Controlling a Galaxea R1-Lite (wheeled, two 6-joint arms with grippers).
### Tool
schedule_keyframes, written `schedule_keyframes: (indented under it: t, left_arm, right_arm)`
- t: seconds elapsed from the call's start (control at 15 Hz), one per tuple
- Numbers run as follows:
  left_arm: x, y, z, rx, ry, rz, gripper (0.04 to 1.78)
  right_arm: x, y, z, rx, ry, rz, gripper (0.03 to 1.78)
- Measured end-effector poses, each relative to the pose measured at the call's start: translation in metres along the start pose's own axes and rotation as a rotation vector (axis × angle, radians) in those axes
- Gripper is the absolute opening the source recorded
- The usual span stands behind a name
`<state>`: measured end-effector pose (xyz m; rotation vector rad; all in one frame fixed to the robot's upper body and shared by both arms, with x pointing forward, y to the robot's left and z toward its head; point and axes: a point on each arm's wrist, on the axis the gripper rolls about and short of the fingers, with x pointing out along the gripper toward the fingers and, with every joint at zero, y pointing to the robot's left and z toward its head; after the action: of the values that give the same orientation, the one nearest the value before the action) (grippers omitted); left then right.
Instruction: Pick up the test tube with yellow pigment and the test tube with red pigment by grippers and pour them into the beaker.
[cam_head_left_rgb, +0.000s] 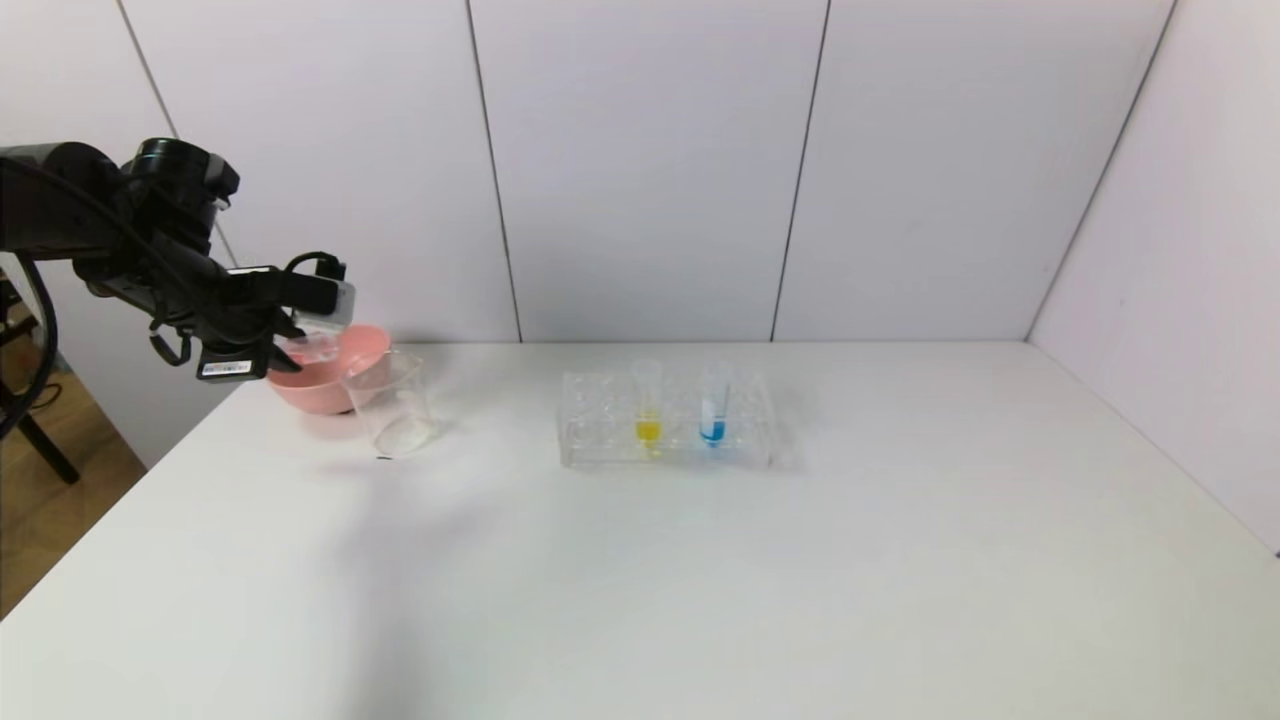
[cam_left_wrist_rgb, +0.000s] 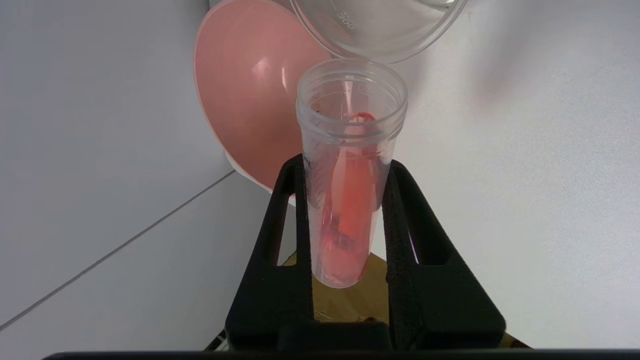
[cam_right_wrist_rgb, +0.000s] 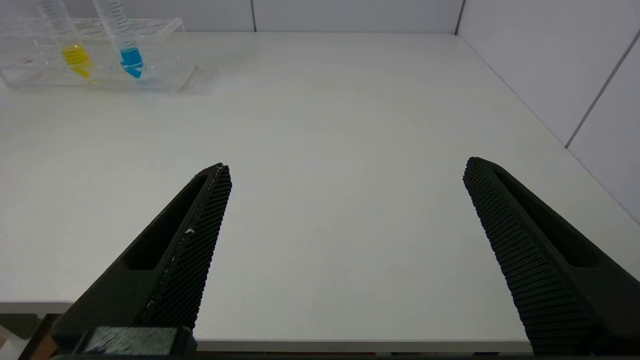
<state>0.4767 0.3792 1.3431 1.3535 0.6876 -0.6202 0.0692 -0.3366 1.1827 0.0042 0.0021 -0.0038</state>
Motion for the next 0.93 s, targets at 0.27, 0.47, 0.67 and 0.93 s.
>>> schedule_keyframes:
  t: [0.27, 0.47, 0.67, 0.93]
  left_arm:
    - [0.002, 0.0, 0.005, 0.017, 0.052, -0.026, 0.43]
    - [0.004, 0.001, 0.011, 0.042, 0.075, -0.043, 0.43]
    - [0.007, 0.003, 0.014, 0.062, 0.084, -0.04, 0.43]
    - [0.01, 0.004, 0.016, 0.073, 0.116, -0.038, 0.43]
  right_arm:
    - [0.0, 0.0, 0.0, 0.0, 0.0, 0.0, 1.7]
    - [0.0, 0.0, 0.0, 0.0, 0.0, 0.0, 1.7]
    - [0.0, 0.0, 0.0, 0.0, 0.0, 0.0, 1.7]
    - [0.0, 0.0, 0.0, 0.0, 0.0, 0.0, 1.7]
